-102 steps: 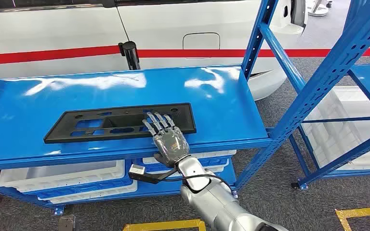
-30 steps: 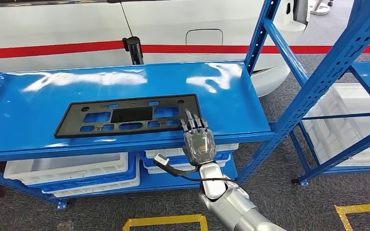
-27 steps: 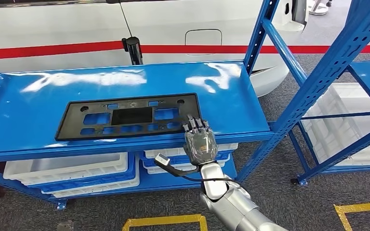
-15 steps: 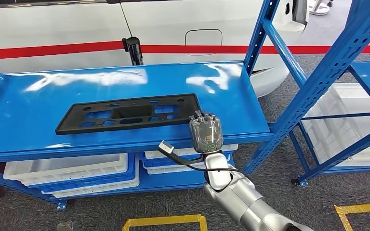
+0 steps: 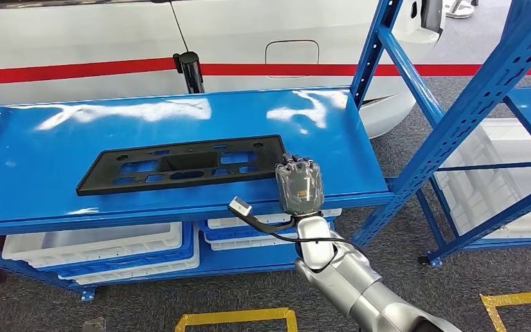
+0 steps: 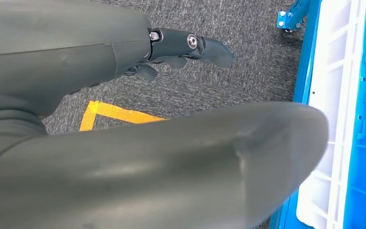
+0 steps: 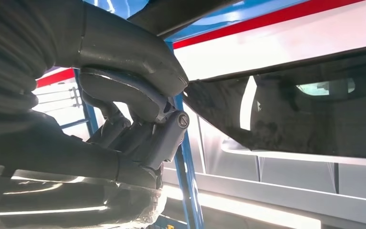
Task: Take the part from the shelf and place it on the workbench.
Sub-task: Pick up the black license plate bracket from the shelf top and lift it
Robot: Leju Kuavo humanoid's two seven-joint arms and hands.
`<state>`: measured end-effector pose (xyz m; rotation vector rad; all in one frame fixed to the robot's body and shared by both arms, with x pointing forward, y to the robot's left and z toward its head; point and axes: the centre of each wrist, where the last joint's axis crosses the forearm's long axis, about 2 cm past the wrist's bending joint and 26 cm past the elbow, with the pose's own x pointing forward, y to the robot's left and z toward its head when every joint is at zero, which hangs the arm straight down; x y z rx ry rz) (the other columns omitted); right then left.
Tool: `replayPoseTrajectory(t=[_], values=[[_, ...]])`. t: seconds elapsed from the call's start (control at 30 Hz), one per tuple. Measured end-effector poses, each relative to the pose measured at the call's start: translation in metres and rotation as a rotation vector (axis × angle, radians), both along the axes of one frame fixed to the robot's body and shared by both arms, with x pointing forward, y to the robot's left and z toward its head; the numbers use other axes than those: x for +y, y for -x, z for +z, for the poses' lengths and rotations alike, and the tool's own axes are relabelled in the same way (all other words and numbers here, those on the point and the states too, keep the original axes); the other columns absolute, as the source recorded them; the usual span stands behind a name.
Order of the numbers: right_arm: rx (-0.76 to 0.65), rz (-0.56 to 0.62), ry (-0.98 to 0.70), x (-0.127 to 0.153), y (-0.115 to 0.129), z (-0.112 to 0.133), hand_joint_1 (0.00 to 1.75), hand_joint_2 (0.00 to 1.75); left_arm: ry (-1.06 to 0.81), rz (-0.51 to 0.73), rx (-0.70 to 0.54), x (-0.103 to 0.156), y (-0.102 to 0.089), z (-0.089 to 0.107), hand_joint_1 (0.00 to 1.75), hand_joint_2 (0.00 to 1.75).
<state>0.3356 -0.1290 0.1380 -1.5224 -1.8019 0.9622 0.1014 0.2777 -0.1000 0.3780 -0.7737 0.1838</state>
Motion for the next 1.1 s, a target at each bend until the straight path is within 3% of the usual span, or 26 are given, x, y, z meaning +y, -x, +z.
replayPoseTrajectory(t=[0.57,0.6,0.73,0.77,1.1], values=[[-0.009,0.01,0.007,0.0,0.001,0.001,1.74,1.75,0.001,0.001,0.0,-0.001,0.0,0.0,0.0,0.0],[-0.01,0.011,0.007,0.0,0.001,0.001,1.66,1.75,0.0,0.002,0.0,-0.001,0.0,0.0,0.0,0.0],[-0.012,0.037,0.022,0.0,0.001,0.002,0.08,1.75,-0.004,0.007,-0.002,-0.001,0.0,0.0,0.0,0.0],[-0.012,0.052,0.03,0.001,0.0,0.002,0.0,1.75,-0.005,0.008,-0.004,-0.001,0.0,0.0,0.0,0.0],[0.074,0.176,0.08,0.011,-0.006,-0.007,0.0,1.75,-0.005,0.014,-0.007,-0.002,0.001,0.0,0.0,0.0]])
